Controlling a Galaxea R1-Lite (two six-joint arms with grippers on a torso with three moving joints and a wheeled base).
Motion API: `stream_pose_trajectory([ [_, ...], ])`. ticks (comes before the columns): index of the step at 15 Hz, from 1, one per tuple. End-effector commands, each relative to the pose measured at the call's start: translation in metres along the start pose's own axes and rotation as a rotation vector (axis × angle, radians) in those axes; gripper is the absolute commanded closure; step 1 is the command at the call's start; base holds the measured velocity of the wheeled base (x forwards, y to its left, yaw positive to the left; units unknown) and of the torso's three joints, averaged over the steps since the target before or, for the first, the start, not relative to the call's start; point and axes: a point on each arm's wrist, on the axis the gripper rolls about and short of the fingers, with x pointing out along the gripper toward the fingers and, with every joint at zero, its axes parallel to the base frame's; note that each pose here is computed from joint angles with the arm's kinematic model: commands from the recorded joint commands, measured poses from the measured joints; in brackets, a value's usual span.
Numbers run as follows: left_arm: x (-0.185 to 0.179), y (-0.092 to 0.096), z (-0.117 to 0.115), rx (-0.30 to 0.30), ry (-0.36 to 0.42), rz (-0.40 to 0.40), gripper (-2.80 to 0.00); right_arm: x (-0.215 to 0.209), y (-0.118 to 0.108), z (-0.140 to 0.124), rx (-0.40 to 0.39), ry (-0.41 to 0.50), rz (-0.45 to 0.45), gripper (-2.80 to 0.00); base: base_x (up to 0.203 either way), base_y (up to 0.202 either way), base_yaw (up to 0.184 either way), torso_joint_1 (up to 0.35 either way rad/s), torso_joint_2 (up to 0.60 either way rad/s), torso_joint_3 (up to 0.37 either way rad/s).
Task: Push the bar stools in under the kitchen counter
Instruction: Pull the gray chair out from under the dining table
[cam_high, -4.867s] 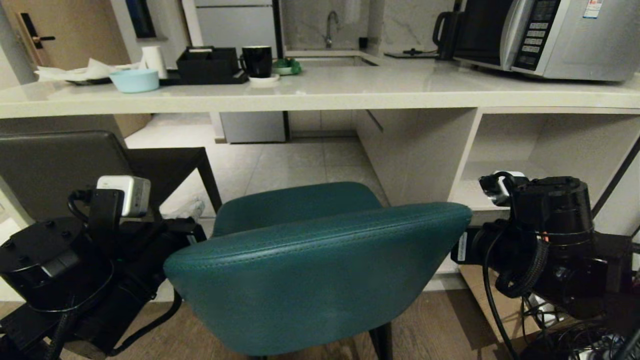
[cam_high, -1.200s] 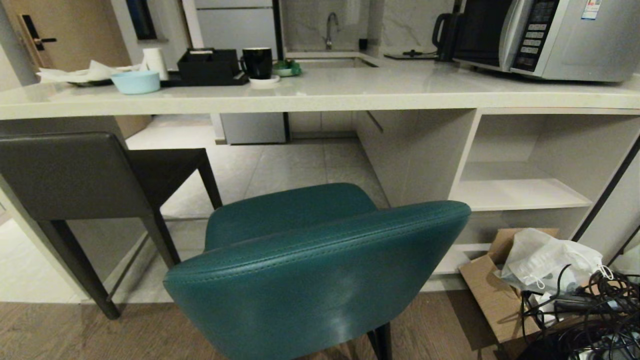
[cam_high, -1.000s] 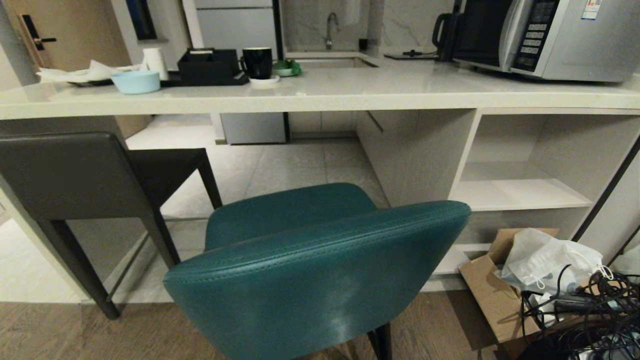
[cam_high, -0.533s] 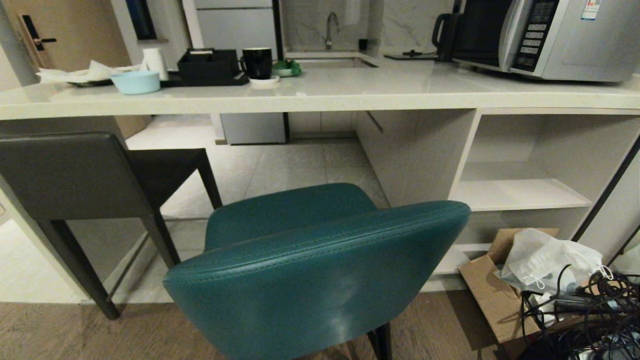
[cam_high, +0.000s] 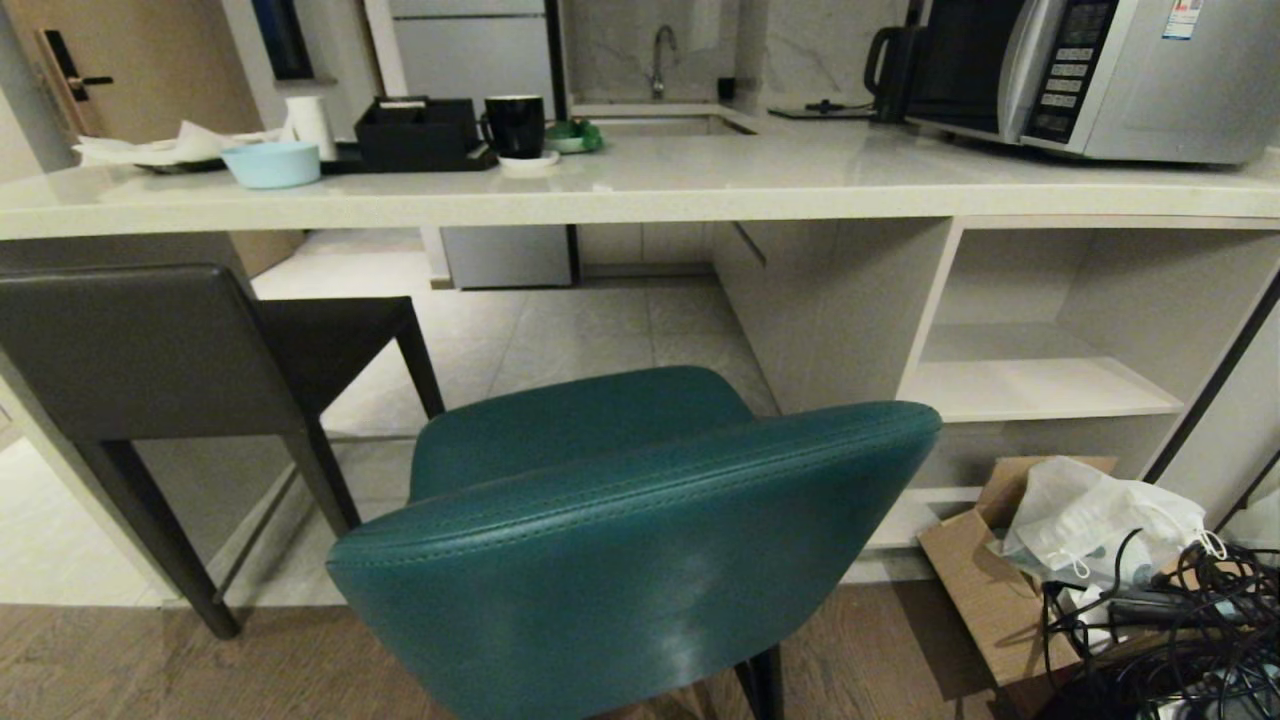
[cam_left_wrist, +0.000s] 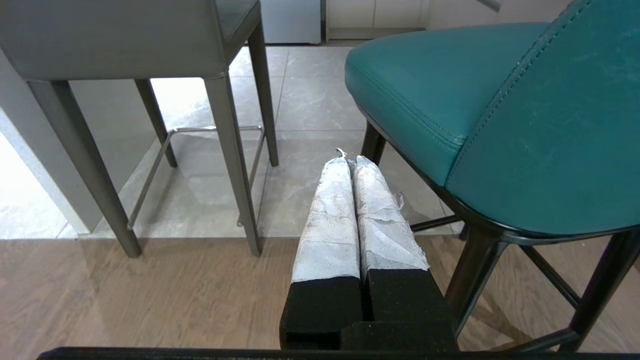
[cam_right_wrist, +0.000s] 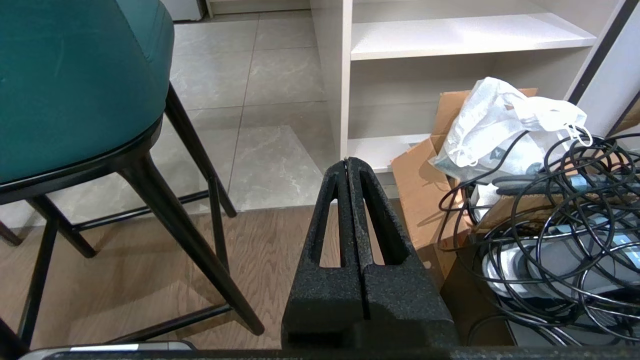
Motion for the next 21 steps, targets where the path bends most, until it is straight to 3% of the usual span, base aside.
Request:
stream_pose_trajectory([
  [1, 0.0012, 0.0, -0.0048, -0.003, 0.017, 0.001, 0.0, 0.0002, 0.0, -0.0002, 0.0, 0.002, 0.0, 0.0, 0.0, 0.0, 0.0, 0.0, 0.0, 0.0],
  [5, 0.0013, 0.0001, -0.0048, -0.009, 0.016, 0.005, 0.0, 0.0002, 0.0, -0.0002, 0.0, 0.002, 0.001, 0.0, -0.023, 0.0, 0.0, 0.004, 0.0, 0.0],
  [12, 0.0013, 0.0002, -0.0048, -0.01, 0.016, 0.011, 0.0, 0.0001, 0.0, 0.0, 0.0, 0.002, 0.0, 0.0, -0.188, 0.0, -0.001, 0.001, 0.0, 0.001],
  [21, 0.0013, 0.0002, -0.0047, -0.015, 0.015, 0.011, 0.0, 0.0002, 0.0, -0.0002, 0.0, 0.002, 0.0, 0.0, -0.007, 0.025, 0.0, 0.002, 0.0, 0.0],
])
